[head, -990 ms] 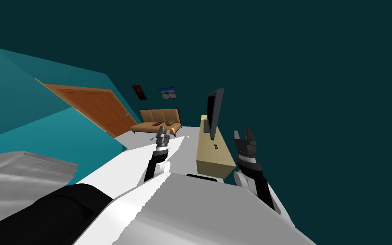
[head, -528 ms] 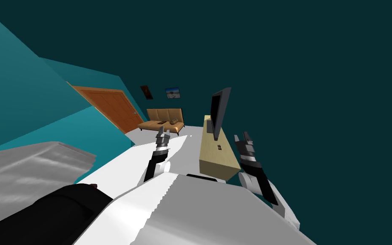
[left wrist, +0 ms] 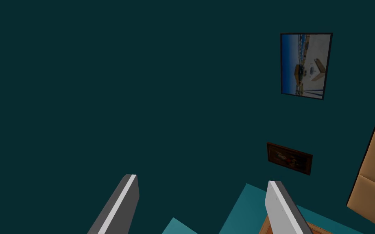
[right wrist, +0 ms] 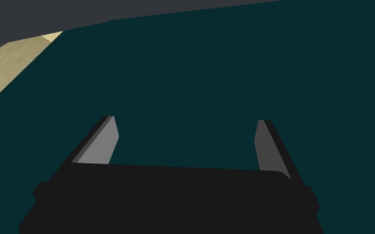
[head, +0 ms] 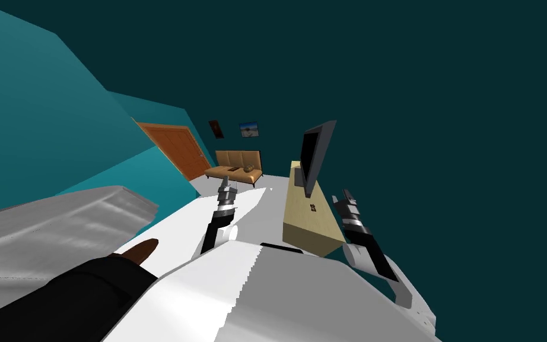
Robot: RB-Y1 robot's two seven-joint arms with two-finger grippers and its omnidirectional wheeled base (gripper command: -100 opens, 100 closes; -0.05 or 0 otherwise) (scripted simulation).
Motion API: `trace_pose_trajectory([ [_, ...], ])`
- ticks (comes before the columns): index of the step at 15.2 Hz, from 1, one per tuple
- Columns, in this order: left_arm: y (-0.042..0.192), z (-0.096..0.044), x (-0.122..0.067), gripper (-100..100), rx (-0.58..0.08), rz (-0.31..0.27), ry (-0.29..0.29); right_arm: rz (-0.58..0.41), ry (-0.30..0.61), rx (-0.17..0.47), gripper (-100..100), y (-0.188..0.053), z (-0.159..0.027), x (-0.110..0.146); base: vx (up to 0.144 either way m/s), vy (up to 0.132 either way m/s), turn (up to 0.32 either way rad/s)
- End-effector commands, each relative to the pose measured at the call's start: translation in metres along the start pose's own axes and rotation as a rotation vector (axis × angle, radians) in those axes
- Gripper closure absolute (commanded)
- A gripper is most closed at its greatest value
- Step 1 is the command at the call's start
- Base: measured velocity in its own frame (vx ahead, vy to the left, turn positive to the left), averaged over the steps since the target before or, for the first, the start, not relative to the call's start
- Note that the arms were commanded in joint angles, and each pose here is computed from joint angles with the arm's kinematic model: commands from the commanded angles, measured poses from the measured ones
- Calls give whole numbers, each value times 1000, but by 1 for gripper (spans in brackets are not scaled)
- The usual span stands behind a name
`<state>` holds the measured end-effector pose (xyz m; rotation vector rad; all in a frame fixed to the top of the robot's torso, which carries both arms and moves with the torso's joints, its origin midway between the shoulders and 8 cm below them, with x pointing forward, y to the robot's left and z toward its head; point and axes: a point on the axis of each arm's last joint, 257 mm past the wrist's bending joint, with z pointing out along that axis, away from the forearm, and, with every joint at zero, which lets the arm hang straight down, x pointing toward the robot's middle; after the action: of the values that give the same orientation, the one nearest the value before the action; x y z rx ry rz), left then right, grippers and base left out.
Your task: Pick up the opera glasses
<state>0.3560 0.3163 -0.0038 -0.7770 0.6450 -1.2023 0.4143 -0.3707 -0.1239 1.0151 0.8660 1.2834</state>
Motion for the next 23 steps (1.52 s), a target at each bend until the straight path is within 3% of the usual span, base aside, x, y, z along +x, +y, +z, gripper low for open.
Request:
trace_pose_trajectory([
  [1,0,0,0,0,0,0,0,17,-40,65,-100,-22,0,-26,-17,44,162],
  [3,0,0,0,0,0,0,0,15,-49,87,-100,-32,-4,-30,-13,36,122],
  [4,0,0,0,0,0,0,0,33,-88,137,-100,-46,-5,-55,-14,38,178],
  [6,0,0,0,0,0,0,0,32,-96,156,-100,-55,-9,-59,-10,31,119],
  [7,0,0,0,0,0,0,0,52,-143,207,-100,-69,-12,-85,-7,45,175],
  [8,0,0,0,0,0,0,0,51,-150,220,-100,-75,-15,-88,-7,48,179],
  [9,0,0,0,0,0,0,0,75,-195,249,-100,-81,-17,-114,-13,55,229],
  [10,0,0,0,0,0,0,0,75,-212,287,-100,-96,-25,-121,-10,52,206],
  [11,0,0,0,0,0,0,0,75,-212,287,-100,-96,-25,-121,-7,33,65],
  [12,0,0,0,0,0,0,0,102,-263,317,-100,-101,-28,-147,-7,46,176],
  [14,0,0,0,0,0,0,0,102,-280,348,-100,-114,-36,-153,-7,37,137],
  [15,0,0,0,0,0,0,0,133,-341,381,-100,-122,-44,-182,-8,36,181],
  [17,0,0,0,0,0,0,0,134,-354,405,-100,-130,-51,-186,-9,35,143],
  [18,0,0,0,0,0,0,0,169,-414,428,-100,-134,-58,-214,-11,44,188],
  [21,0,0,0,0,0,0,0,170,-433,458,-100,-145,-67,-219,-3,30,91],
  [22,0,0,0,0,0,0,0,211,-496,480,-100,-147,-75,-245,3,34,189],
  [23,0,0,0,0,0,0,0,211,-514,501,-100,-156,-85,-250,2,38,223],
])
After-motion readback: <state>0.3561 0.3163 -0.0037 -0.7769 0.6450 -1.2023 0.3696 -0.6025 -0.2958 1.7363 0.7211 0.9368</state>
